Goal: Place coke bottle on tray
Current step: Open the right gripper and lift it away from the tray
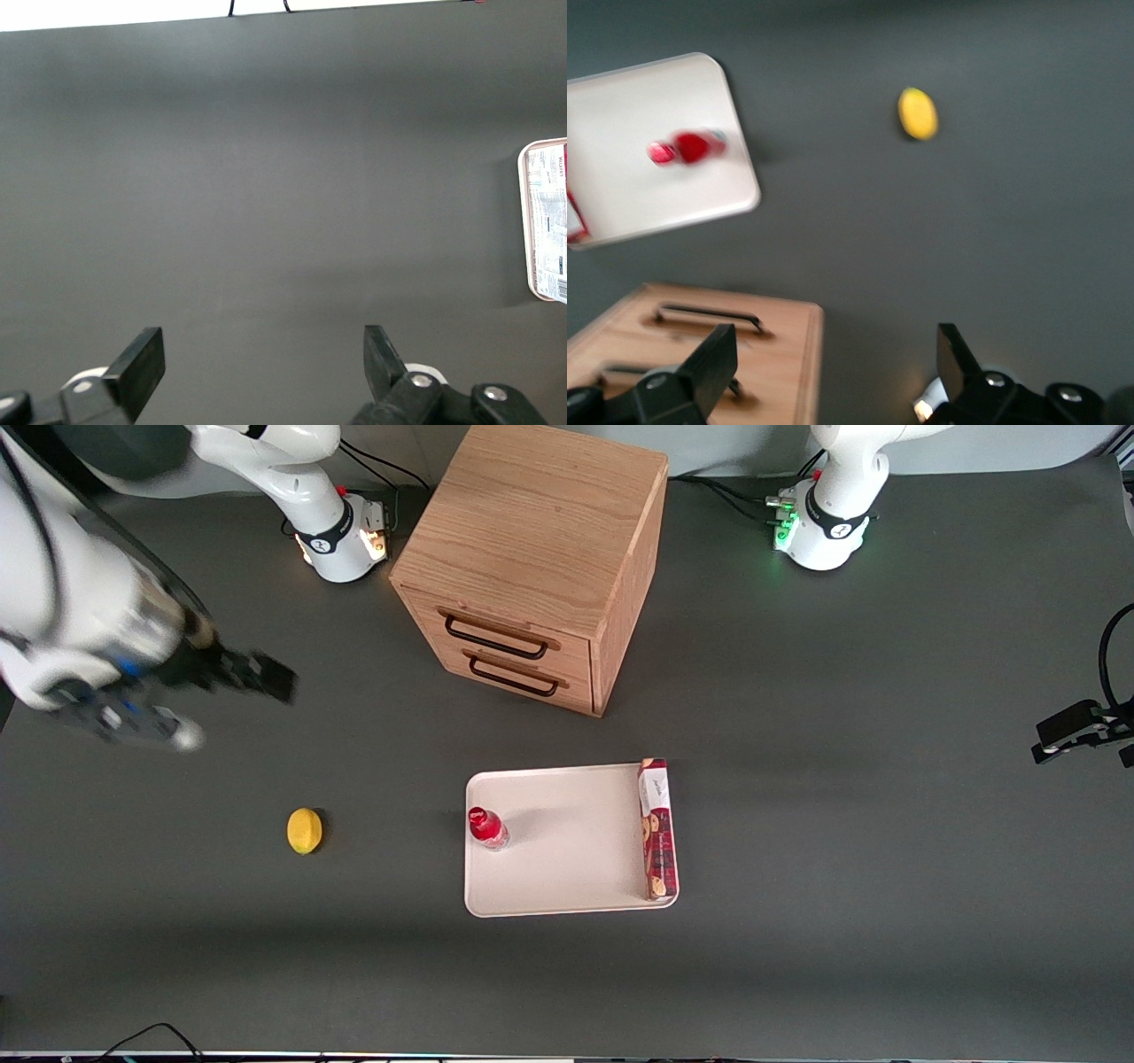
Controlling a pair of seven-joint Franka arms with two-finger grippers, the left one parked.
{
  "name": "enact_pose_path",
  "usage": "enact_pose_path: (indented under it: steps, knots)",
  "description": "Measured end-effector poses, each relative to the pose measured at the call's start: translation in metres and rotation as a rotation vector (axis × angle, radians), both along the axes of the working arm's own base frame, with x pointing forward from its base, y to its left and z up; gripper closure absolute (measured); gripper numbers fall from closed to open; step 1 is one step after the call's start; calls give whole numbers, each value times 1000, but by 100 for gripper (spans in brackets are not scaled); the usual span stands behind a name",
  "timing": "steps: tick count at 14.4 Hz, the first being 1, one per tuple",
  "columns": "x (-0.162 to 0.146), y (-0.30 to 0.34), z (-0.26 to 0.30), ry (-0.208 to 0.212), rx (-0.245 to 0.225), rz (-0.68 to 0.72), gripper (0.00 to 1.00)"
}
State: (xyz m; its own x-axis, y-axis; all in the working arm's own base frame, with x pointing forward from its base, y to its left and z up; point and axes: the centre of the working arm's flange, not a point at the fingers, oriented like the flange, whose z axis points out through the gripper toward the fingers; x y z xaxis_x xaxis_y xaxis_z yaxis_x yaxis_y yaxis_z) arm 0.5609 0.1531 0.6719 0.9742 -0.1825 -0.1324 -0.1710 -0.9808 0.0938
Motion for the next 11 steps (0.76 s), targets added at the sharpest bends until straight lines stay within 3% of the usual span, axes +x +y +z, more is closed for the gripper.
enact_pose_path:
  steps: [3,6,11]
  knots:
    - [-39,-56,9,23,-3,7,0]
    - [-62,-104,-28,-8,13,-4,0]
    - [-81,-112,-64,-34,13,18,0]
